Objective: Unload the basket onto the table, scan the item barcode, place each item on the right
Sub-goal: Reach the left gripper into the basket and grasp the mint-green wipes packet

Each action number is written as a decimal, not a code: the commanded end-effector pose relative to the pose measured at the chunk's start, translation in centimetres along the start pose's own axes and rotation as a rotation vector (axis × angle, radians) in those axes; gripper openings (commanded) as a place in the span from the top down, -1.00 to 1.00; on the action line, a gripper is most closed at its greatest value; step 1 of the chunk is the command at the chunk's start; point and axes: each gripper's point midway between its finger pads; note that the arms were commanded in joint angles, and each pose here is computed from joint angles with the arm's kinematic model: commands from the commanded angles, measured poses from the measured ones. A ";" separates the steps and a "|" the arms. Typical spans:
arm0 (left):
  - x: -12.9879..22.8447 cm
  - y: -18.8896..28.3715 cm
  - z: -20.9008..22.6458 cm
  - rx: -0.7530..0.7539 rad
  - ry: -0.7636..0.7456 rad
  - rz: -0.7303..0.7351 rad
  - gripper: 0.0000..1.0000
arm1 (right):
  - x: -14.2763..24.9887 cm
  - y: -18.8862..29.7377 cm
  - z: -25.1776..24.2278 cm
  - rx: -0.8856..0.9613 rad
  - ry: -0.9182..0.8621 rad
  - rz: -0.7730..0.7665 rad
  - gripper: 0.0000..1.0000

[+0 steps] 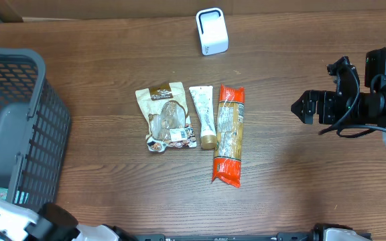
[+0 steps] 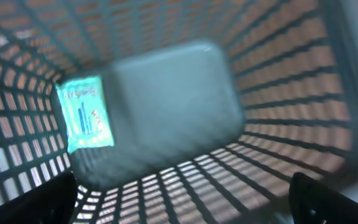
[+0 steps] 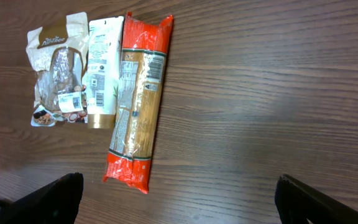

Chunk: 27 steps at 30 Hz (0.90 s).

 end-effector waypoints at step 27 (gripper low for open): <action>4.6 -19.7 11.0 -0.362 0.016 0.055 -0.99 | 0.0 0.6 0.5 -0.006 0.004 -0.003 -1.00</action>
Point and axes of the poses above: each gripper's point midway between its finger pads, its own y axis back along the fingers, its own z axis along the line the jaws close on, x = y × z, and after that the axes turned 2 degrees about y, right-handed
